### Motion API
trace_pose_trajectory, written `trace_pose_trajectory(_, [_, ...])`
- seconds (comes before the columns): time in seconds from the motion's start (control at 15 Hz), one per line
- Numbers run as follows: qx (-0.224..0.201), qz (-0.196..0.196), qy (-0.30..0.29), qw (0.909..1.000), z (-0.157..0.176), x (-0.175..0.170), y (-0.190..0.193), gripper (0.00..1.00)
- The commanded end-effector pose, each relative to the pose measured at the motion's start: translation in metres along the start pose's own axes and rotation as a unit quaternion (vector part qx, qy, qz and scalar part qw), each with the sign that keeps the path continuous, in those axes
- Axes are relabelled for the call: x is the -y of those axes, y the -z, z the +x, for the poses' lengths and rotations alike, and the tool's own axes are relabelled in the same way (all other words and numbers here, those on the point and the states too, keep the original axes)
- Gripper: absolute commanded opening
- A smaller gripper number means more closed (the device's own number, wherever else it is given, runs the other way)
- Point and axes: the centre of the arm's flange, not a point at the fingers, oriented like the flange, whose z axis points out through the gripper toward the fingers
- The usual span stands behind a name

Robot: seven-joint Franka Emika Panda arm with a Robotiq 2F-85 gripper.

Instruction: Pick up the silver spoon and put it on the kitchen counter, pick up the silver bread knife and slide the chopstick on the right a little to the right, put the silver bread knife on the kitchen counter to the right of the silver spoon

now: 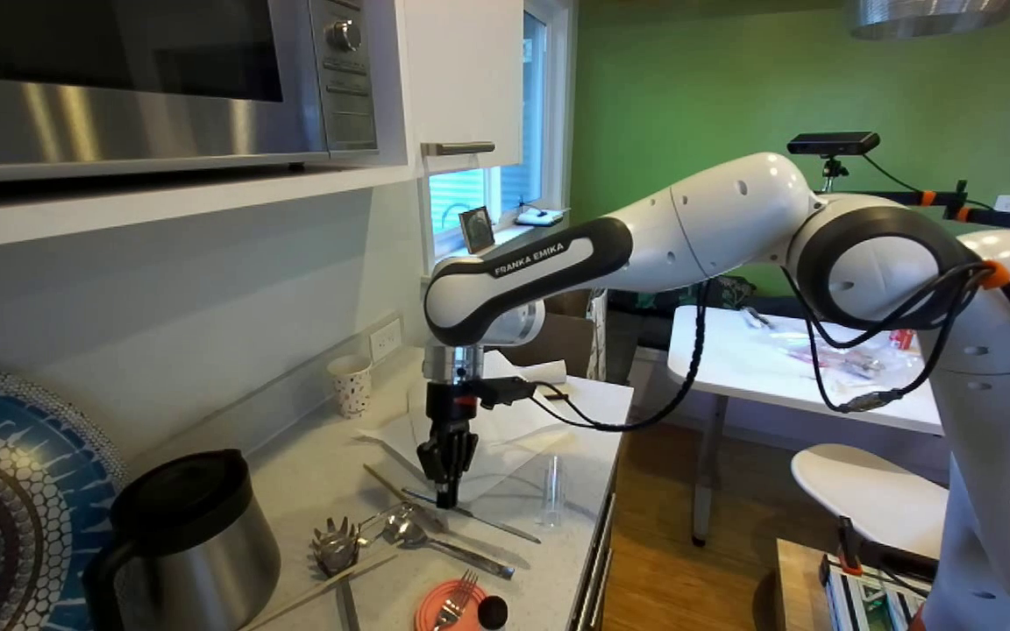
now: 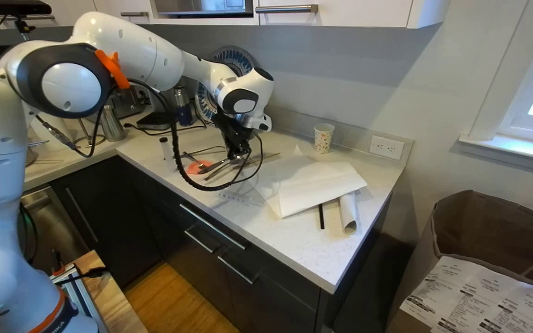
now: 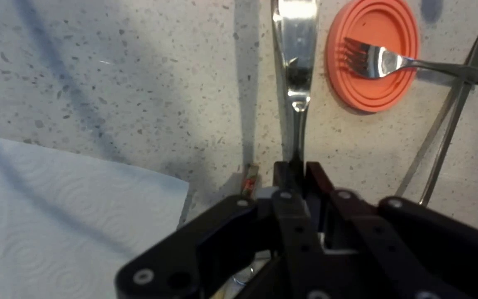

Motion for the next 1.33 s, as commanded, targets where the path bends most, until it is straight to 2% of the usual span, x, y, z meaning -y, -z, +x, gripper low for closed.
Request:
trace_pose_trajectory(0.0, [0.024, 0.023, -0.024, 0.9992, 0.018, 0.0, -0.008, 0.03])
trace_pose_trajectory(0.53, [0.099, 0.04, -0.058, 0.9926, 0.022, -0.006, -0.015, 0.03])
trace_pose_trajectory(0.8, [0.114, 0.042, -0.07, 0.9901, 0.025, -0.014, -0.018, 0.03])
trace_pose_trajectory(1.27, [0.148, 0.054, -0.058, 0.9857, 0.03, -0.018, -0.024, 0.03])
